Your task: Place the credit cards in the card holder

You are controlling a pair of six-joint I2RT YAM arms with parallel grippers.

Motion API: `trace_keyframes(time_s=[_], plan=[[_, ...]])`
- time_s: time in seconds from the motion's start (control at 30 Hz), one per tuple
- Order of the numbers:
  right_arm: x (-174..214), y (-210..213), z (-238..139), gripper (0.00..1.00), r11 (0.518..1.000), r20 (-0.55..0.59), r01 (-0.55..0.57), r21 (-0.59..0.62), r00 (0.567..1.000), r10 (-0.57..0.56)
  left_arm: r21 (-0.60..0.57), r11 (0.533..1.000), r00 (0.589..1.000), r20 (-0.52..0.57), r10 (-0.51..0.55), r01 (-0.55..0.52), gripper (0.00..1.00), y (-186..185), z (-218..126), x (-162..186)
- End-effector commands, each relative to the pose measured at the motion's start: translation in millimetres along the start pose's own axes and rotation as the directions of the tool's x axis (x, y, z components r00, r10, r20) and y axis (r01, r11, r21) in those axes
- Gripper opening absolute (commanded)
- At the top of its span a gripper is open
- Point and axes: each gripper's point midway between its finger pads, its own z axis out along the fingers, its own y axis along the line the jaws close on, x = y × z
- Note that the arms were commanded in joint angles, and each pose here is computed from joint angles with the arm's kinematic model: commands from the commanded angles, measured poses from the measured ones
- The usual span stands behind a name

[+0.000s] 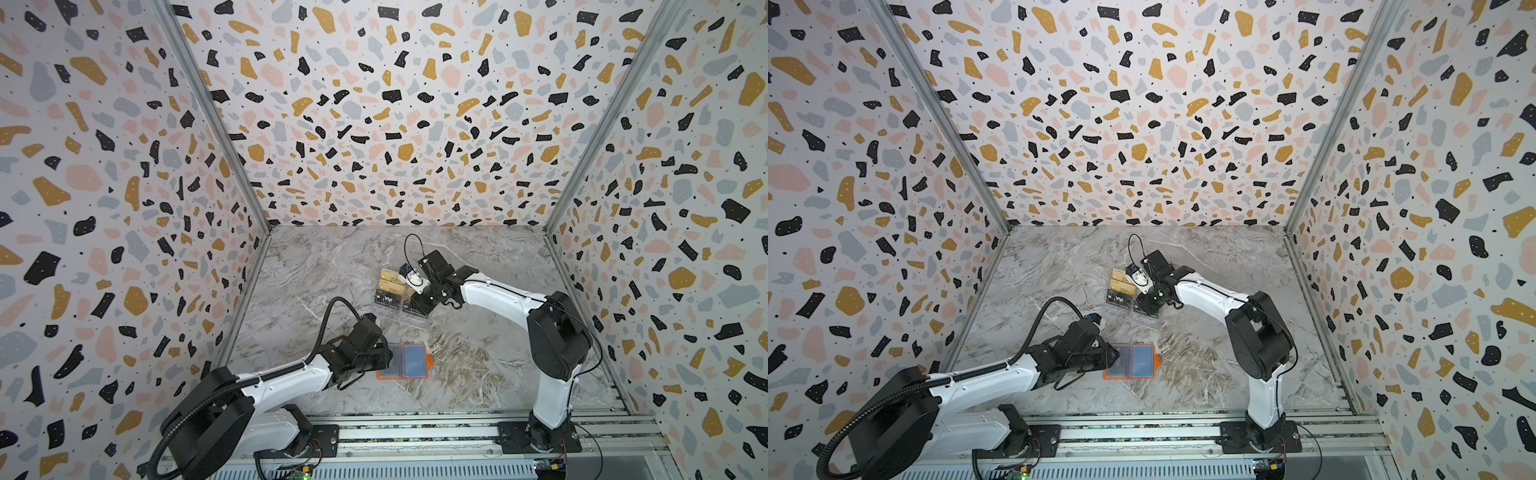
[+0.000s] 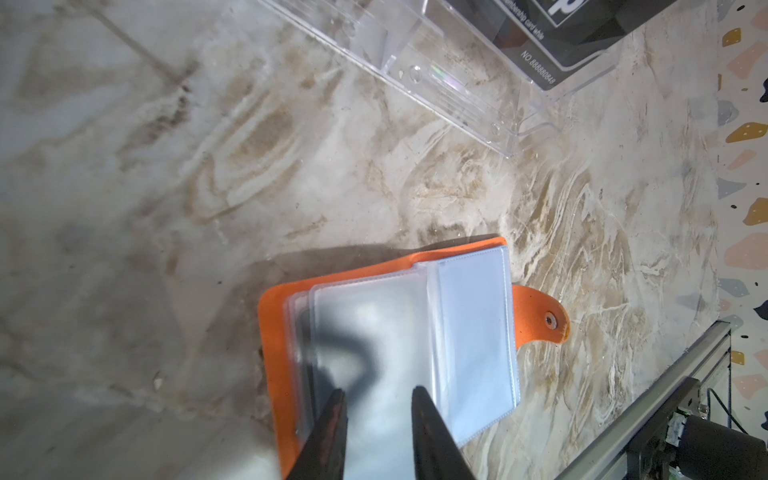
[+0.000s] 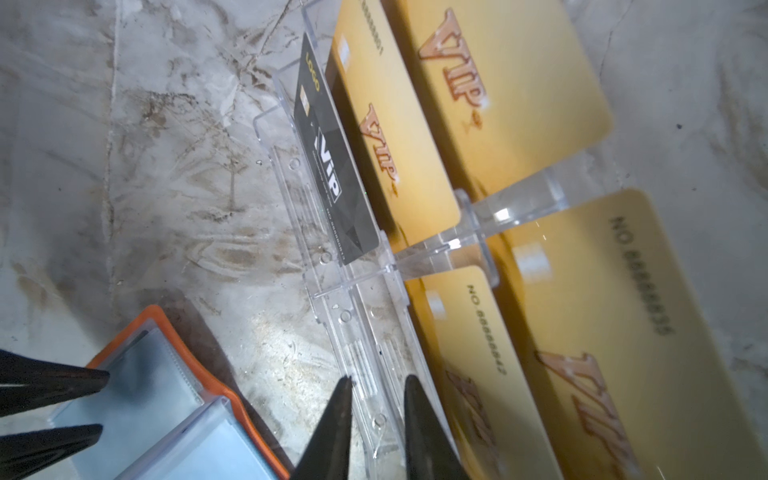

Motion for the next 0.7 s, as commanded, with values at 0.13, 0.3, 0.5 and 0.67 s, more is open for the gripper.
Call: trace_keyframes(time_s=[0.13,0.3,0.5,0.67], plan=[[0,2,2,0.17,1.000,-0.019,0.020,-0.007,1.000,-0.020,0.002,1.000,1.000,0.014,0.017,-0.017,0.31,-4,-3,-4],[-9,1,-4,0.09,0.999,0.011,0.033,0.003,0.999,-0.033,-0.004,1.000,1.000,0.014,0.023,-0.022,0.31,-5,-4,-6],[-18,-1,-14,0.05,0.998,0.031,0.052,0.019,0.998,-0.053,-0.001,1.000,1.000,0.019,0.023,-0.023,0.31,-8,-6,-8],[-30,5,-28,0.00,0.998,0.066,0.066,-0.002,0.996,-0.065,-0.001,1.000,0.999,0.031,0.028,-0.028,0.31,-11,-12,-13]])
